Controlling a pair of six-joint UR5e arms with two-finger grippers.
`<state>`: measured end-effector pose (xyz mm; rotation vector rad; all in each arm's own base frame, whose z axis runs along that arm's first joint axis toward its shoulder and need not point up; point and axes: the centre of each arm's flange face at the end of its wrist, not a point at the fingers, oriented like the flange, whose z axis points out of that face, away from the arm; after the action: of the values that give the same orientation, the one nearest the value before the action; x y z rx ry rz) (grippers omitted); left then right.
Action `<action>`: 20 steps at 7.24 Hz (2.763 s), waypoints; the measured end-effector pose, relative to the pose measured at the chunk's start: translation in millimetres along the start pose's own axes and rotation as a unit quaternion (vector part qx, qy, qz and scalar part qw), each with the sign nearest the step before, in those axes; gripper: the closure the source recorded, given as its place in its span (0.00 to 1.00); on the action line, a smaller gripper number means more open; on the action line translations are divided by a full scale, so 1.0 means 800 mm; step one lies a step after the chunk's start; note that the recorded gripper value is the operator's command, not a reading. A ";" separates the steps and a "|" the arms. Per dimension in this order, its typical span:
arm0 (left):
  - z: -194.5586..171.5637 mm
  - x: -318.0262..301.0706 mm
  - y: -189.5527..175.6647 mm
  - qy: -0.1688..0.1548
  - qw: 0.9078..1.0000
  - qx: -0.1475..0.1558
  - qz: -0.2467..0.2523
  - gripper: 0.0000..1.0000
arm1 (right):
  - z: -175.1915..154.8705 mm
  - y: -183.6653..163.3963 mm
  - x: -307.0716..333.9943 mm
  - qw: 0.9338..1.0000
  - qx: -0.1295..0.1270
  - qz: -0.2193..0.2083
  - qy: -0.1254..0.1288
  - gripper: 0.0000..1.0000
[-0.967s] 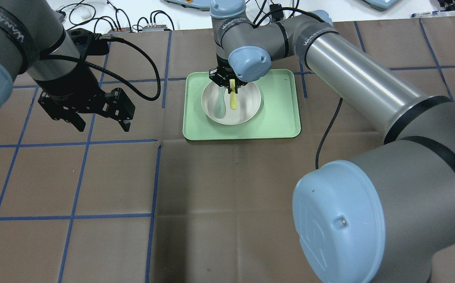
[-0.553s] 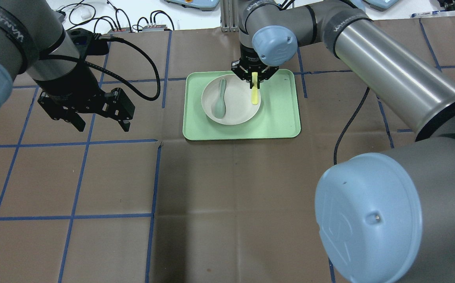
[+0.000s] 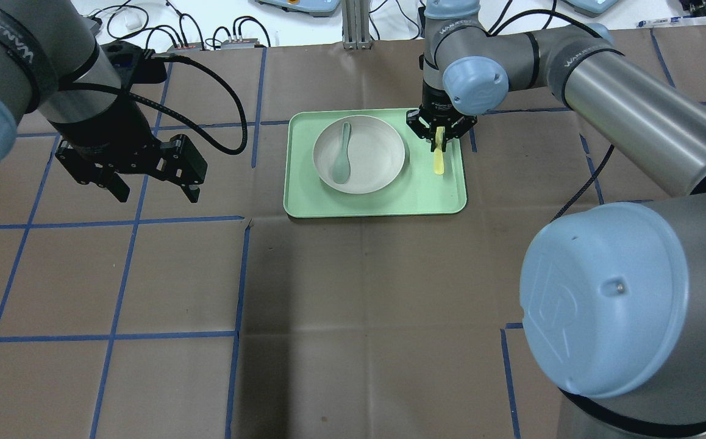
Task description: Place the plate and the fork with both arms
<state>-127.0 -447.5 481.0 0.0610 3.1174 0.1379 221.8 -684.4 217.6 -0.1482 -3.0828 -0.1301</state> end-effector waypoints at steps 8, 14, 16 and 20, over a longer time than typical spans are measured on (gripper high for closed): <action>-0.006 -0.001 0.002 -0.002 1.000 0.005 0.000 0.00 | -0.030 0.013 0.008 0.999 0.037 -0.012 -0.011 0.00; -0.004 0.000 0.006 -0.002 1.000 0.004 0.001 0.00 | -0.238 0.208 0.139 0.998 0.018 -0.061 -0.010 0.00; -0.005 0.000 0.010 -0.003 1.000 0.006 0.000 0.00 | -0.279 0.271 0.149 0.998 0.011 -0.059 -0.010 0.00; -0.005 0.001 0.011 -0.002 1.000 0.006 0.000 0.00 | -0.291 0.284 0.148 0.998 0.020 -0.059 -0.014 0.00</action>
<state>-127.2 -439.0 485.9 0.0603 3.1143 0.1186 137.7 -468.1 474.2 0.0343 -3.1199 -0.0714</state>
